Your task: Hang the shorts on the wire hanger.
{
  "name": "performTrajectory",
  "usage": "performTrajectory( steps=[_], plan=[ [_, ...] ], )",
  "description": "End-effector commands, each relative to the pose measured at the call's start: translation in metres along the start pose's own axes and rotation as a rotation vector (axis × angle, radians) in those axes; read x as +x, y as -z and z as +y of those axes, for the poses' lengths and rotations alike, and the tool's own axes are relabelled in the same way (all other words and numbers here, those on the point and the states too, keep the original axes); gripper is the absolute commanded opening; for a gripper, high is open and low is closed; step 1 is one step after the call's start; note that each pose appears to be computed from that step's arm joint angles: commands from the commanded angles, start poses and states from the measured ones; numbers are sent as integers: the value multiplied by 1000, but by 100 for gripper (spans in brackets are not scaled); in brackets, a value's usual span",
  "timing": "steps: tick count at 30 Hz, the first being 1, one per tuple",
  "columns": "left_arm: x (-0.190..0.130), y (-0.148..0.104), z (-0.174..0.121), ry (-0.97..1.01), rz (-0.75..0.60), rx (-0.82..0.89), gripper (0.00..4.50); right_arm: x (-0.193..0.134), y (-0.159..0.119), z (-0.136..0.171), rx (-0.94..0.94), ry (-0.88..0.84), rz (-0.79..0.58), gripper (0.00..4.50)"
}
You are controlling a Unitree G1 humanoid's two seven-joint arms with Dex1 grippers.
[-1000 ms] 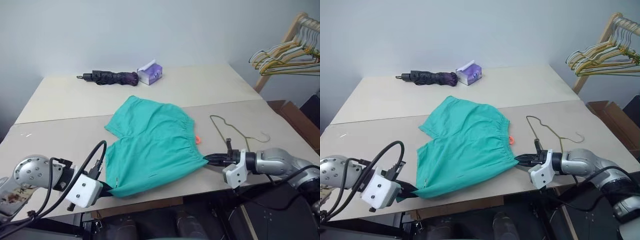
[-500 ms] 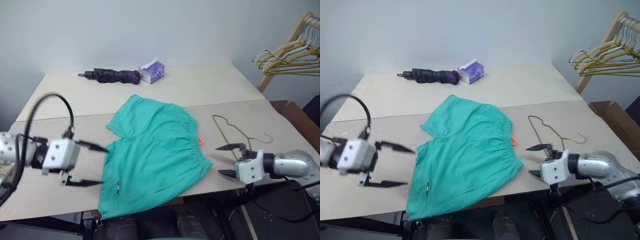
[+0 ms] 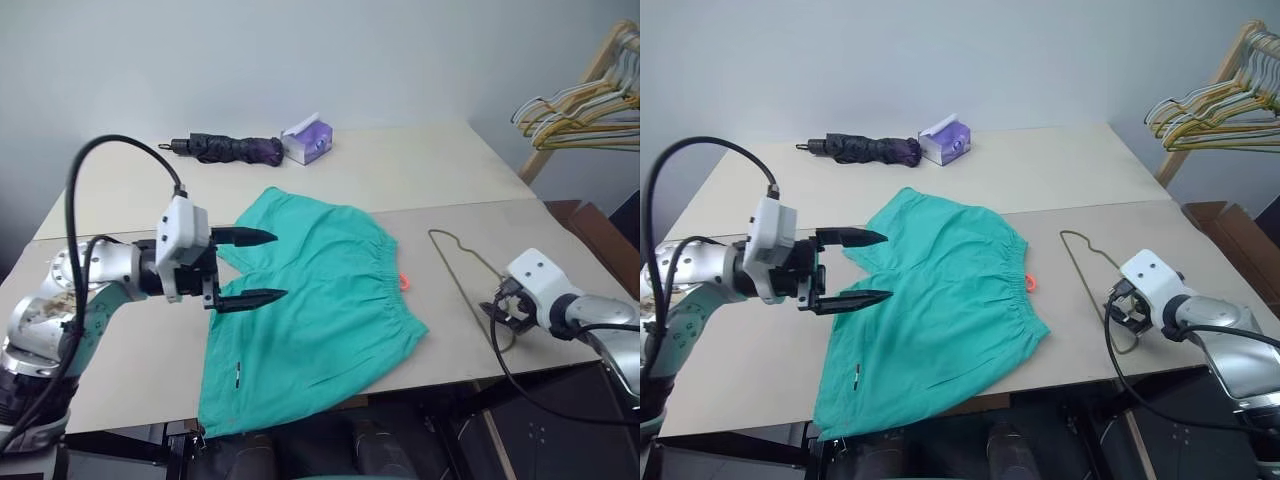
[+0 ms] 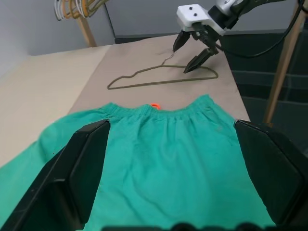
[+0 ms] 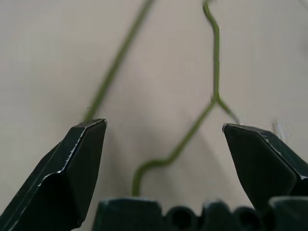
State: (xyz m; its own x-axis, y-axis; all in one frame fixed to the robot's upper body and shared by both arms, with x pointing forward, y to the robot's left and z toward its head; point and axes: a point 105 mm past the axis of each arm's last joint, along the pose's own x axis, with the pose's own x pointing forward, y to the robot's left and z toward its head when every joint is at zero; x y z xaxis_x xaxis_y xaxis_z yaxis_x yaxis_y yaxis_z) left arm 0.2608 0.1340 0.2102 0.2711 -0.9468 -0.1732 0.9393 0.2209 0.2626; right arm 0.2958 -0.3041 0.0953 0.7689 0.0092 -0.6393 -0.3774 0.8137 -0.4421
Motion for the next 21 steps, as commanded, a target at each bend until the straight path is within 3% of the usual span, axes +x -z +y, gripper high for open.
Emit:
performTrajectory(
  steps=[1, 6, 10, 19, 21],
  plan=[
    [2, -9, -1, 2, -11, 39, 446, -8, -7, -9, 42, 39, 3, 450],
    [2, -8, 0, 4, -3, 43, 446, -2, -2, 2, 219, -75, 36, 450],
    [3, -9, 2, -4, -7, 41, 450, 6, 3, -4, 355, -80, 67, 334],
    [0, -8, 4, -21, -2, 58, 450, 11, 17, -8, 415, -51, 122, 28],
    [0, -8, 5, -26, -1, 61, 450, 11, 18, -8, 413, -43, 122, 1]
  ],
)
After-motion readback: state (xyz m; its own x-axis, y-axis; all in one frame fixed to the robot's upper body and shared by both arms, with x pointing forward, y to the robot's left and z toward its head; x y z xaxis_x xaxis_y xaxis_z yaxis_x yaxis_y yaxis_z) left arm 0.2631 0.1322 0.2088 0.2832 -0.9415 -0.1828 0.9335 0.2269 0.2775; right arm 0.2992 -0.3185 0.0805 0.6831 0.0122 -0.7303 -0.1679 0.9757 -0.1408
